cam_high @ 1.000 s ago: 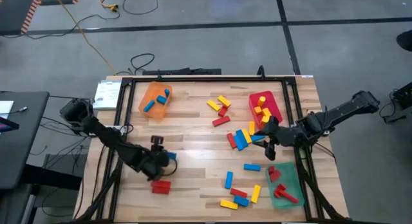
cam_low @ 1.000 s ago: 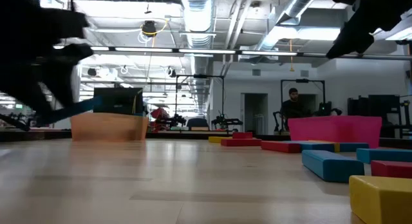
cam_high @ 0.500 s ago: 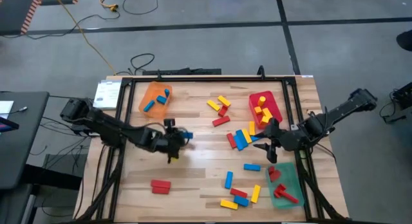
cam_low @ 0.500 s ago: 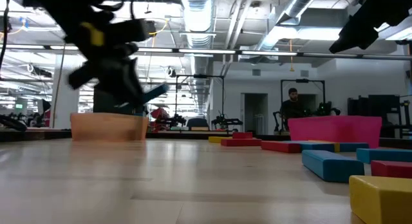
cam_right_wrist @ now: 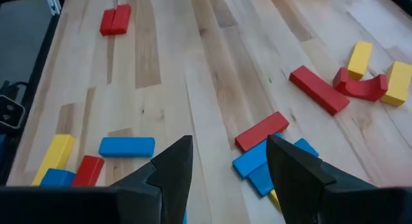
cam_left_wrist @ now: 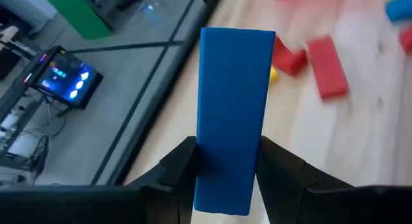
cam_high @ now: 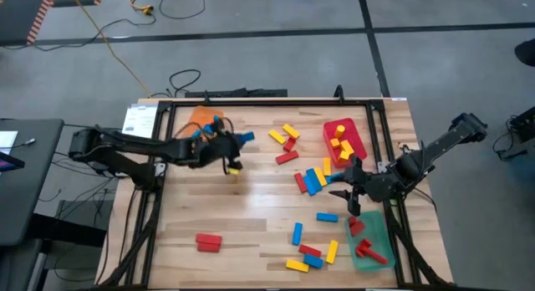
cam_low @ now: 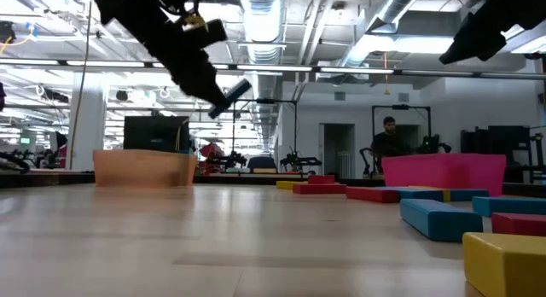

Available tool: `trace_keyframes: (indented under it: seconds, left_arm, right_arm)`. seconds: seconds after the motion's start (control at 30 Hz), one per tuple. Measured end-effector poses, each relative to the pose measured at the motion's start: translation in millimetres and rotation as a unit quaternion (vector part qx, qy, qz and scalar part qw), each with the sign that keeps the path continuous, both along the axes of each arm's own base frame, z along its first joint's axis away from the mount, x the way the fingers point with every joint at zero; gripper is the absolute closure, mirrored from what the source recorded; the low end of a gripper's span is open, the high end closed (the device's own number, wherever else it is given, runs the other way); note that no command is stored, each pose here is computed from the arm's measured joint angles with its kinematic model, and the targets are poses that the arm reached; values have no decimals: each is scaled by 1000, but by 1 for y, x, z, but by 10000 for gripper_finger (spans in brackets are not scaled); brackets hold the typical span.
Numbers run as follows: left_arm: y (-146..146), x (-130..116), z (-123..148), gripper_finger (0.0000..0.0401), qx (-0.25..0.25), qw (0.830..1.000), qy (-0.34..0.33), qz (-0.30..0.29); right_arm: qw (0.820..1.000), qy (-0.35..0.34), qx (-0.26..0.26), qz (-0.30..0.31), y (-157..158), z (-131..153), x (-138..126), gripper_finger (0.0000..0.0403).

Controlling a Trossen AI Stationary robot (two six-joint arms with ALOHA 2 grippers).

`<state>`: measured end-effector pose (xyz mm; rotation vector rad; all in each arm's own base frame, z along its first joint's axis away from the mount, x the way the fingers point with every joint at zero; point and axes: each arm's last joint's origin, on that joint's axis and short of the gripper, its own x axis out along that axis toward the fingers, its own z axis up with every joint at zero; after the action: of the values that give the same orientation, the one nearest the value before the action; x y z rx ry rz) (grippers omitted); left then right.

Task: Sort blocks
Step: Put the blue rectangle block into the orange bin

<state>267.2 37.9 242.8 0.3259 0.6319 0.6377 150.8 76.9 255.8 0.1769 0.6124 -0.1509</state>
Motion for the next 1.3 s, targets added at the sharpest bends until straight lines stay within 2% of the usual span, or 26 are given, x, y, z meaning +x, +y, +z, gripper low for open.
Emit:
trace_keyframes:
  seconds: [0.2, 0.47, 0.77, 1.03, 1.3]
  left_arm:
    - [22, -20, 31, 275, 1, 997, -72, 23]
    - [40, -47, 46, 275, -2, 994, -87, 65]
    - [59, -68, 34, 275, -43, 989, -26, 140]
    - [70, -79, 26, 275, -71, 982, -3, 177]
    - [82, -94, -4, 275, -117, 971, 12, 210]
  right_arm:
    - [1000, 24, -16, 1, 6, -10, 9, 191]
    - [999, 43, -30, 12, 13, -18, 14, 191]
    - [998, -2, -29, 59, 26, -11, 16, 191]
    - [993, -49, -34, 103, 38, -3, 16, 191]
    - [991, -53, -31, 118, 43, -2, 13, 191]
